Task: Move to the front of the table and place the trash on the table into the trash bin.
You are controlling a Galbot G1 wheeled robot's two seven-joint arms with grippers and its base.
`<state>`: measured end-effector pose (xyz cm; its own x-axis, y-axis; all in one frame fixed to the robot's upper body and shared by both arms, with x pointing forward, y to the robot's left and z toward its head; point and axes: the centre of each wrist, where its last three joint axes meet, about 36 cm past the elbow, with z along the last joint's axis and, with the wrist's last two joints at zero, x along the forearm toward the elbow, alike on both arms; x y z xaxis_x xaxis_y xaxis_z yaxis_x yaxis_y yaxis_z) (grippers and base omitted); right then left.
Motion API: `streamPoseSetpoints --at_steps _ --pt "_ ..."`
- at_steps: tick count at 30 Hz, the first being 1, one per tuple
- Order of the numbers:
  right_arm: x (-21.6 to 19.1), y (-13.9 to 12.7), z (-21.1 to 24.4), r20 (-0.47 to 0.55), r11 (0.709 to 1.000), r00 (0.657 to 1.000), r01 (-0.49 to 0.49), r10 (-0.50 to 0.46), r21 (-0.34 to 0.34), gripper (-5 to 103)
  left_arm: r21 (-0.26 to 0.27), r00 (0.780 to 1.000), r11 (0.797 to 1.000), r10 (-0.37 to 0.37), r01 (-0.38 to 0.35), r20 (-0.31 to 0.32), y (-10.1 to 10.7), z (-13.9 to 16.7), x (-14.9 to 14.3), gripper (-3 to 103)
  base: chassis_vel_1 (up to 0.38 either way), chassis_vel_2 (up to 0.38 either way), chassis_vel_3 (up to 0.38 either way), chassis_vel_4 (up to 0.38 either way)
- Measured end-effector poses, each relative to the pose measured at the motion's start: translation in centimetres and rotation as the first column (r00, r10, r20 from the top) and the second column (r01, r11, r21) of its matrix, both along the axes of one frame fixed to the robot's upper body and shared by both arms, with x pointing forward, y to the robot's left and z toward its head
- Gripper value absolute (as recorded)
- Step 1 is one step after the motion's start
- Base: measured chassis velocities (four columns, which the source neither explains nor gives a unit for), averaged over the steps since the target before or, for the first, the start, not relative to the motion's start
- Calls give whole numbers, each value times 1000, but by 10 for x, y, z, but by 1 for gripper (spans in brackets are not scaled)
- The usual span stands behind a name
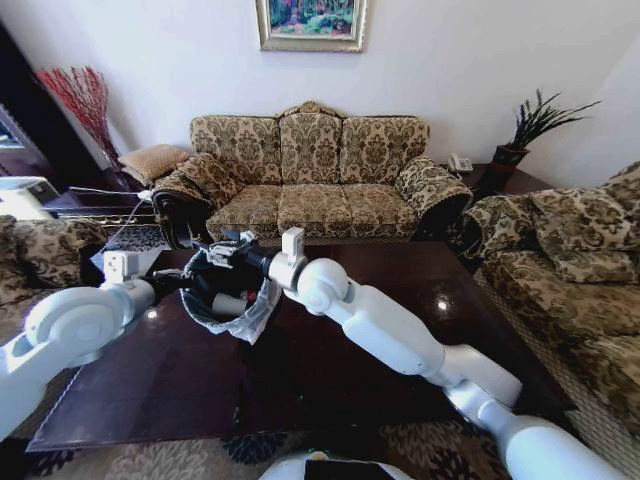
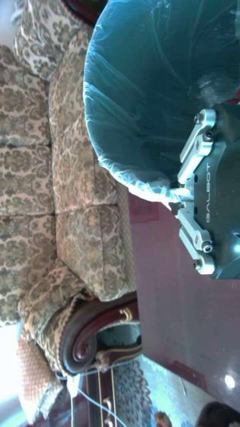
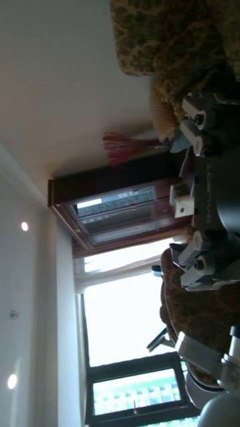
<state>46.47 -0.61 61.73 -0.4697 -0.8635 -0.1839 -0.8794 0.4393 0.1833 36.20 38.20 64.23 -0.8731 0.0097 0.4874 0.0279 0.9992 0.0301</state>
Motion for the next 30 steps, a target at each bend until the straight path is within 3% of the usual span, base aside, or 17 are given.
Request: streamPoseSetpoints --at_steps 2,4,6,8,10,11,14,15,17,18,19,21,27,30 --pt "-4 -25 0 55 991 992 104 -109 86 97 4 999 1000 28 -28 23 8 3 3 1 0 0 0 0" --pt "-7 -37 -3 69 984 985 154 -161 94 99 3 999 999 40 -40 36 11 4 3 1 0 0 0 0" --pt "-17 -70 -23 54 949 949 308 -311 64 100 -2 996 998 65 -65 61 17 8 3 1 0 0 0 0" --pt "-20 -79 -30 35 936 936 347 -349 52 100 -4 996 998 69 -69 65 18 7 3 1 0 0 0 0" --pt "-30 -110 -56 -60 871 869 492 -490 4 100 -6 995 997 74 -73 69 19 5 2 1 0 0 0 0" --pt "-30 -110 -56 -60 871 869 492 -490 4 100 -6 995 997 74 -73 69 19 5 2 1 0 0 0 0" --pt "-51 -149 -119 -221 722 692 684 -688 -107 100 -5 996 998 65 -65 65 17 -5 0 1 0 0 0 0" --pt "-51 -149 -119 -221 722 692 684 -688 -107 100 -5 996 998 65 -65 65 17 -5 0 1 0 0 0 0" --pt "-61 -158 -139 -263 661 615 736 -743 -146 100 -5 996 998 63 -63 62 17 -8 -1 1 -10 -28 14 19" --pt "-61 -158 -139 -263 661 615 736 -743 -146 100 -5 996 998 63 -63 62 17 -8 -1 1 -20 -56 28 37" --pt "-68 -164 -151 -285 629 574 759 -768 -165 100 -5 996 998 61 -61 61 16 -9 -1 1 -44 -56 76 78" --pt "-80 -168 -166 -313 601 532 775 -787 -196 100 -5 996 998 59 -59 60 16 -9 -2 1 -70 -90 104 112" --pt "-96 -170 -182 -321 579 502 784 -803 -224 100 -7 997 998 55 -54 58 15 -11 -3 1 -141 -156 157 169" --pt "-103 -167 -197 -278 532 467 812 -839 -240 100 -9 997 999 45 -44 57 13 -12 -4 1 -223 -226 207 215"
